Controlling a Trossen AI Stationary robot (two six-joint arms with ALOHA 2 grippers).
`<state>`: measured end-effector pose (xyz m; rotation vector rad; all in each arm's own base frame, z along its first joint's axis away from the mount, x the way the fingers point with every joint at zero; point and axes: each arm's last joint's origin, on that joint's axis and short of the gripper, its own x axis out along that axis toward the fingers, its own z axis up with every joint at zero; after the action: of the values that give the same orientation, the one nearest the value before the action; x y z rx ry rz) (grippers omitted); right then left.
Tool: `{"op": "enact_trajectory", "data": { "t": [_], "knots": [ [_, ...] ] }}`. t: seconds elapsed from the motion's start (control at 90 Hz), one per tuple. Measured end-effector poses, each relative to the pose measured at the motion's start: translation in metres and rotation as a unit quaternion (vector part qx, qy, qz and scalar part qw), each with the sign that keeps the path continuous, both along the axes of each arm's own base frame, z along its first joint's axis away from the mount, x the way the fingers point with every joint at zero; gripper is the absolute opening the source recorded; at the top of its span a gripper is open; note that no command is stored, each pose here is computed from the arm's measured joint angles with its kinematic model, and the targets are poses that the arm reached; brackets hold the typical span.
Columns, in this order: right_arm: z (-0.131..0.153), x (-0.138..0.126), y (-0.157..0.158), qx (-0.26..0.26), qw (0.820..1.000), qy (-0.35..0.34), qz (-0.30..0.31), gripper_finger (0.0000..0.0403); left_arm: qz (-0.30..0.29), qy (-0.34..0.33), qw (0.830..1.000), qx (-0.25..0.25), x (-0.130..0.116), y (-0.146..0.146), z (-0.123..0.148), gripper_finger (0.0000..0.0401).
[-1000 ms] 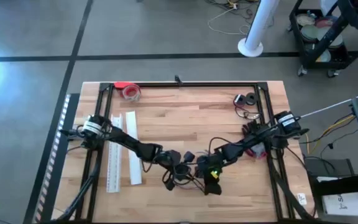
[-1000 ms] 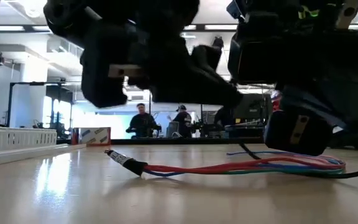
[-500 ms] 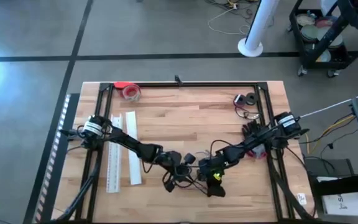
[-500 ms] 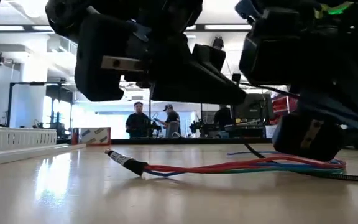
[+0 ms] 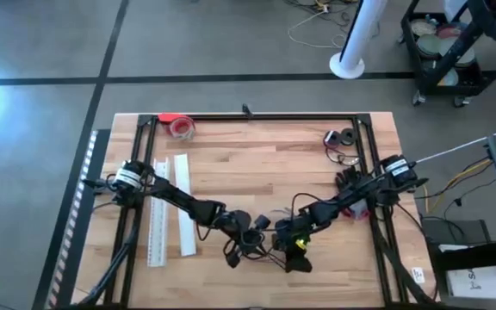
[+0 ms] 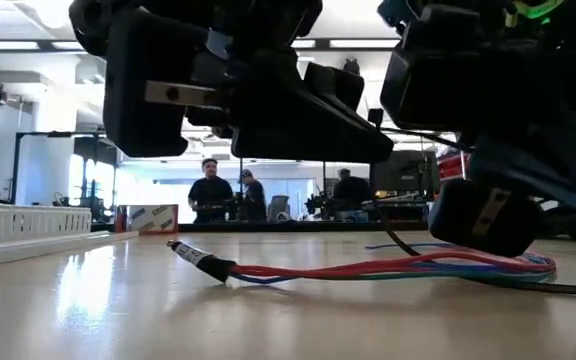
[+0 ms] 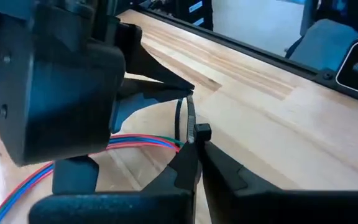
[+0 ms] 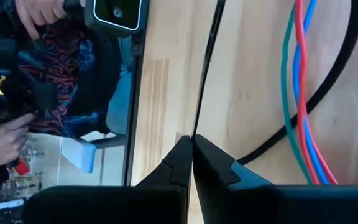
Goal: Ziptie cables
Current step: Wrap the black zip tie around the cables
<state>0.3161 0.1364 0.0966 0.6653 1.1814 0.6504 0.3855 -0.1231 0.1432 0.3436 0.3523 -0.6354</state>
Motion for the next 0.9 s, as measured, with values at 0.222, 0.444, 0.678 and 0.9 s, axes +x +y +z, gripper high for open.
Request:
{"op": "enact_trajectory", "data": {
  "t": [0.222,0.444,0.678,0.9],
  "knots": [
    [0.000,0.000,0.000,0.004,1.000,0.009,-0.006,0.0000,0.000,-0.001,1.000,0.000,0.000,0.000,0.000,0.0000],
    [0.002,0.002,-0.001,0.014,1.000,0.006,-0.013,0.0000,0.000,-0.001,1.000,0.000,0.000,0.000,0.000,0.0000],
    [0.002,0.004,-0.004,0.018,1.000,0.010,-0.019,0.0000,0.000,-0.001,1.000,0.001,0.000,0.000,0.000,0.0000],
    [0.005,0.010,-0.013,0.038,0.999,-0.005,-0.027,0.0000,0.002,-0.005,1.000,0.004,0.000,0.000,0.001,0.0000]
  ]
}}
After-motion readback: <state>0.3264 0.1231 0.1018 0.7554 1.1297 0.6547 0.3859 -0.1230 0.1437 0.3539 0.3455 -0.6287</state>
